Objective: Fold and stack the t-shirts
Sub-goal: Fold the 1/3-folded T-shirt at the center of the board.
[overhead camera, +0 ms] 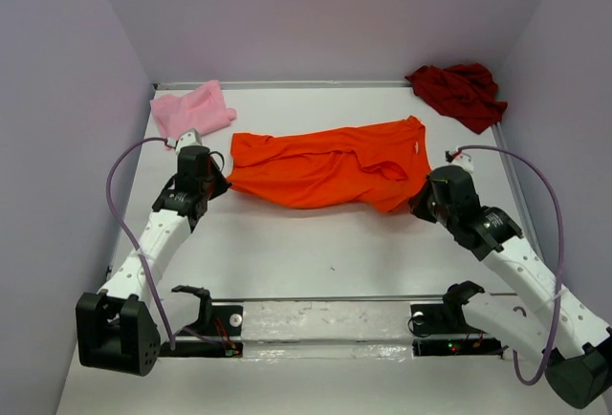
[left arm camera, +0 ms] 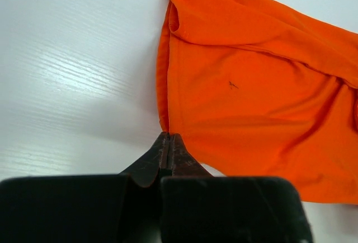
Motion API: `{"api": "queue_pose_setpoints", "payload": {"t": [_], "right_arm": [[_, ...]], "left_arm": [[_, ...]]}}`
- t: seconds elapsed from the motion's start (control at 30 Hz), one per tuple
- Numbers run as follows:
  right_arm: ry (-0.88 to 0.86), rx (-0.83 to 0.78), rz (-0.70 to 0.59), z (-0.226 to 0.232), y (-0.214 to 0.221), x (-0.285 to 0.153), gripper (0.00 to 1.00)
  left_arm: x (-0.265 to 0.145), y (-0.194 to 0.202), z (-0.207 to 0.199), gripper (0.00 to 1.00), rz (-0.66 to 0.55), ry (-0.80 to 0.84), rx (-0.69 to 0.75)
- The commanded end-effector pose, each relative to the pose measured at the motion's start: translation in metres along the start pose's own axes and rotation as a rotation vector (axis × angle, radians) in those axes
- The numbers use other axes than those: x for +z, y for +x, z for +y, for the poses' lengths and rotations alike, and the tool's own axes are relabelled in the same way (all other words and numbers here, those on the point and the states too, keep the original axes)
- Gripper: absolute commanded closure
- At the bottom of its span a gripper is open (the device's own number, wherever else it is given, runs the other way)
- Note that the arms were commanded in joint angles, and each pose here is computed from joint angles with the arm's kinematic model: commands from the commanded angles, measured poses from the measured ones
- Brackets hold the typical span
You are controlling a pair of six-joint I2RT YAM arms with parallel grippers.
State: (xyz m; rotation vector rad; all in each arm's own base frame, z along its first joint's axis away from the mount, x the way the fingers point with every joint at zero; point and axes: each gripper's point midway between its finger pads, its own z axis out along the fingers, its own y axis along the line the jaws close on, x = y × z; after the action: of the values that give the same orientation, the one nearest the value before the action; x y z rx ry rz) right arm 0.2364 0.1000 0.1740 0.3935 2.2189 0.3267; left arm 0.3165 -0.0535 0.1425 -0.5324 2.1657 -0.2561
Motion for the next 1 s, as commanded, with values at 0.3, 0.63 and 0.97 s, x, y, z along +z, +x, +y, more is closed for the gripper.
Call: {"api": "queue_pose_setpoints", "payload": {"t": [0.3, 0.63, 0.97], "right_arm": [[0.186, -0.044, -0.193, 0.008, -0.064, 0.040, 1.00], [0.319, -0.076, -0.281, 0.011, -0.101, 0.067, 1.00], [0.444, -0.107, -0.336, -0.001, -0.129, 0.087, 1.00]], "left_arm": [[-0.001, -0.034, -0.016, 1.00, -0.064, 0.054, 0.006], [0.007, -0.037, -0.016, 1.00, -0.064, 0.048, -0.006], [0.021, -0.042, -0.011, 1.00, -0.058, 0.039, -0.030]]}}
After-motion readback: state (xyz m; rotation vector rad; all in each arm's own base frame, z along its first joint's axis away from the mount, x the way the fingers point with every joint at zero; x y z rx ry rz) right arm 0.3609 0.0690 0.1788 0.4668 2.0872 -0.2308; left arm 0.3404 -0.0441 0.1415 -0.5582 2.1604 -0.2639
